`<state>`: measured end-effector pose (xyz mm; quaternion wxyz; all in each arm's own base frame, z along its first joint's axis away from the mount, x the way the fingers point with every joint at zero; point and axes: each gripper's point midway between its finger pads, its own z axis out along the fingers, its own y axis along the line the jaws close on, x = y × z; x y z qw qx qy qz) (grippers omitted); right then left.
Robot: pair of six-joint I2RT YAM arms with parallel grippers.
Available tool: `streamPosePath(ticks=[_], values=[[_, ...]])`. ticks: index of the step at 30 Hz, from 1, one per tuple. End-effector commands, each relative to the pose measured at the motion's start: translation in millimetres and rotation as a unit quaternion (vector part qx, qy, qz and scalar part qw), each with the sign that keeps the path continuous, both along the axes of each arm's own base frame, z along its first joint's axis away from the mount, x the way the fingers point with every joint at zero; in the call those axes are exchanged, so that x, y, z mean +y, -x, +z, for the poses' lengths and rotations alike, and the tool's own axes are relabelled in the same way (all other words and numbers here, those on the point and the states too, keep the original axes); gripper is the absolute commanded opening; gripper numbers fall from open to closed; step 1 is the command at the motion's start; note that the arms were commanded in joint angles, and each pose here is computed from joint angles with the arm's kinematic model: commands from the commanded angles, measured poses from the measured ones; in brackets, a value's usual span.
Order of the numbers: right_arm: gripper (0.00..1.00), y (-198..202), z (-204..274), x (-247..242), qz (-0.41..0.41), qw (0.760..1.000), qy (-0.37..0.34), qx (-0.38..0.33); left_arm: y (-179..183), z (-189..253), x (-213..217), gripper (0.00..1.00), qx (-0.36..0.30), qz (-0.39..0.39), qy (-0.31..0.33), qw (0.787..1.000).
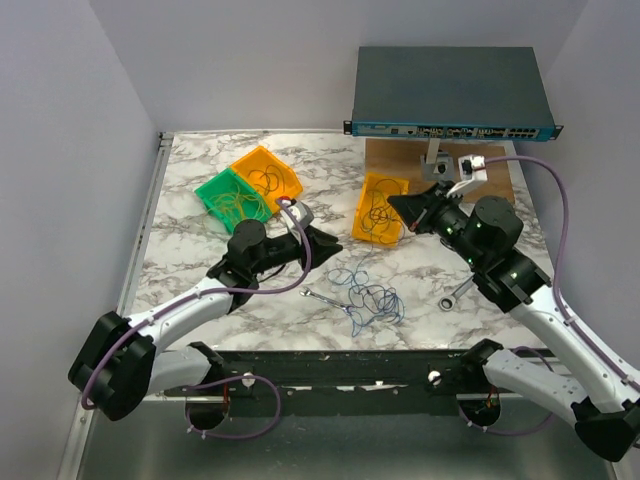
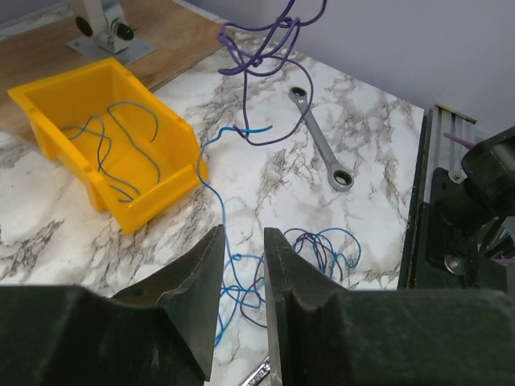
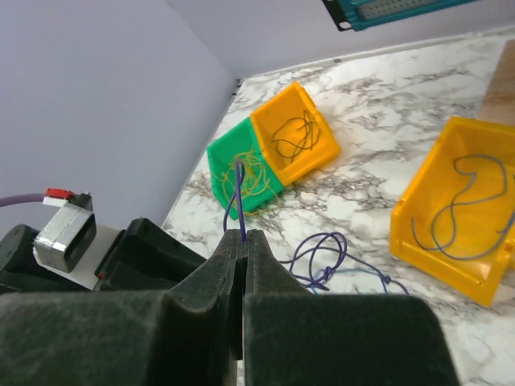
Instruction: Untangle the cables
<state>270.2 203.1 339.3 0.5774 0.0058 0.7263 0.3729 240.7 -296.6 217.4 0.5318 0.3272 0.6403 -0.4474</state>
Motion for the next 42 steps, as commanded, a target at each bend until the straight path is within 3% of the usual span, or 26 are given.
streamPosePath(ticks=[1,4,8,14,16,23,32,36,38,41,42], values=[[0.01,7,45,18,0.054,0.997,-0.040,-0.049,6,13,-5,0.29,-0.049,-0.025,0.024,0.998],[0.01,8,56,22,0.062,0.995,-0.051,-0.054,1,10,-5,0.31,-0.049,-0.016,0.022,0.998],[0.01,11,70,25,0.073,0.994,-0.062,-0.061,2,9,-5,0.61,-0.064,-0.018,0.032,0.997],[0.01,14,84,27,0.082,0.992,-0.077,-0.065,-14,-1,-5,0.82,-0.053,0.021,0.028,0.998],[0.01,14,88,27,0.082,0.991,-0.083,-0.065,-15,-3,-8,0.98,-0.050,0.019,0.031,0.998],[0.01,19,111,25,0.085,0.987,-0.111,-0.083,-21,-28,-35,0.98,-0.002,-0.015,-0.003,1.000],[0.01,20,120,22,0.077,0.986,-0.118,-0.092,-24,-53,-51,0.90,0.063,-0.034,-0.039,0.997],[0.01,21,122,18,0.070,0.986,-0.120,-0.094,-22,-60,-57,0.76,0.091,-0.051,-0.048,0.993],[0.01,20,123,17,0.068,0.986,-0.120,-0.095,-22,-63,-62,0.61,0.109,-0.063,-0.049,0.991],[0.01,19,120,16,0.063,0.987,-0.119,-0.092,-19,-61,-70,0.11,0.118,-0.086,-0.047,0.988],[0.01,17,117,14,0.055,0.988,-0.117,-0.089,-18,-60,-70,0.03,0.119,-0.086,-0.045,0.988]])
